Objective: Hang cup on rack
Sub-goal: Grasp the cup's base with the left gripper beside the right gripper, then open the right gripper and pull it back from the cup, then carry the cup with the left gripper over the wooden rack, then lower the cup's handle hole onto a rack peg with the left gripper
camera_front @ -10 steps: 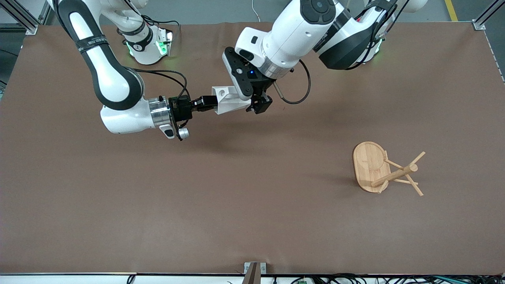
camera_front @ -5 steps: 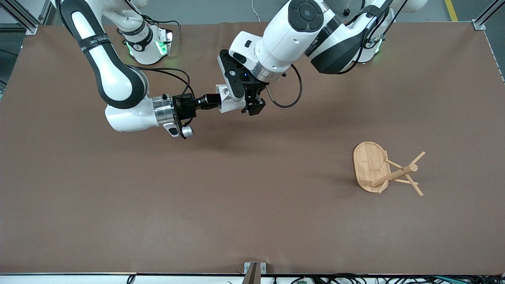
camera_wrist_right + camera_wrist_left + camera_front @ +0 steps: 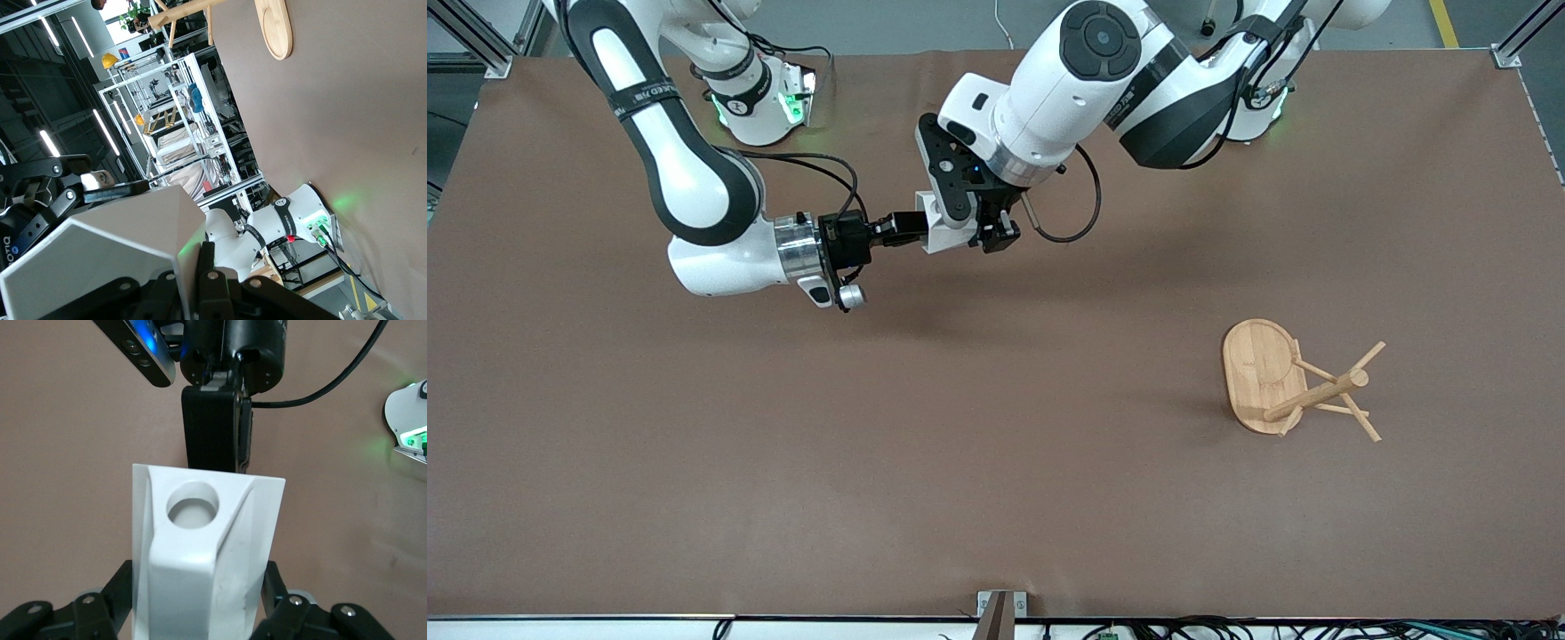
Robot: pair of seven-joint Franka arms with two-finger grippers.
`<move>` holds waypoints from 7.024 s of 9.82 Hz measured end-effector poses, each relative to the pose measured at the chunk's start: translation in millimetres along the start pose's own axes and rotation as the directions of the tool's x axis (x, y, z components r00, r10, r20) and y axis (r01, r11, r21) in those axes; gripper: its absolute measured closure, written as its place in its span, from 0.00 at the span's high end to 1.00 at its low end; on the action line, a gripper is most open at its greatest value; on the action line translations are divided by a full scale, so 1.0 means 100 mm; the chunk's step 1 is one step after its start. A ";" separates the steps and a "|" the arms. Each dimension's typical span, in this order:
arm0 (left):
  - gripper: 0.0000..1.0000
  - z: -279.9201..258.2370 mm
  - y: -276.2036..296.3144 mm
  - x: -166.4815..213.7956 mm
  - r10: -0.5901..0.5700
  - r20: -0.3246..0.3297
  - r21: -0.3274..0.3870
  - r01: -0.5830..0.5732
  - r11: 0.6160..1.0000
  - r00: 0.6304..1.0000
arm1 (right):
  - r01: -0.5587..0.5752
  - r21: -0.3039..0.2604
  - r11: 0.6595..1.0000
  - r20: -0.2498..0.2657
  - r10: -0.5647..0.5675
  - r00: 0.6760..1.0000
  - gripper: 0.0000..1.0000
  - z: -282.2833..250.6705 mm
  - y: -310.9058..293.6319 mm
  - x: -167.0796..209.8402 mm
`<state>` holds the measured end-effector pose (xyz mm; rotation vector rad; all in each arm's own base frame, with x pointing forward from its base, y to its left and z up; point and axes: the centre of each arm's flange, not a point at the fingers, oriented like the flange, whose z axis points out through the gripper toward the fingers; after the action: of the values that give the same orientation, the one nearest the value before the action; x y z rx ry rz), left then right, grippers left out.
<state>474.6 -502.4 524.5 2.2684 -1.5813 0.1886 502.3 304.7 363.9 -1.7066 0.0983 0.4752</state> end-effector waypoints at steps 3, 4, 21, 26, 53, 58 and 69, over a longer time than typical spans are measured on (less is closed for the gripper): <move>0.78 -0.01 0.00 -0.01 0.000 0.008 -0.003 0.000 1.000 1.000 | 0.000 0.004 1.000 0.002 0.000 1.000 0.07 0.02 -0.01 -0.01; 0.78 0.00 0.00 -0.01 0.000 0.016 -0.007 0.000 1.000 1.000 | 0.001 0.014 1.000 0.004 -0.001 1.000 0.21 0.04 -0.03 -0.01; 0.78 -0.77 -1.65 -1.51 -0.767 -0.013 0.280 0.738 0.614 0.642 | -0.329 -0.926 0.183 -0.373 -0.332 0.866 1.00 -3.59 -1.70 -0.63; 0.78 -0.46 -1.95 -2.02 -0.844 0.009 0.293 0.805 0.515 0.537 | -0.431 -0.852 0.298 -0.501 -0.222 0.836 1.00 -4.15 -2.08 -1.53; 0.78 -0.47 -2.67 -3.37 -0.800 0.043 0.280 0.762 0.584 0.598 | -0.397 -0.876 0.273 -0.462 -0.241 0.854 1.00 -4.03 -2.20 -1.58; 0.78 -0.48 -2.76 -3.47 -0.795 0.036 0.277 0.759 0.590 0.605 | -0.398 -0.876 0.274 -0.462 -0.240 0.854 1.00 -4.03 -2.20 -1.59; 0.78 -0.49 -2.92 -3.67 -0.827 0.014 0.238 0.802 0.548 0.562 | -0.396 -0.877 0.273 -0.461 -0.239 0.855 1.00 -4.03 -2.20 -1.58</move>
<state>617.7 -73.6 390.4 2.9677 -0.3705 -0.0568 533.1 -69.8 671.5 -3.1100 0.3557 0.0557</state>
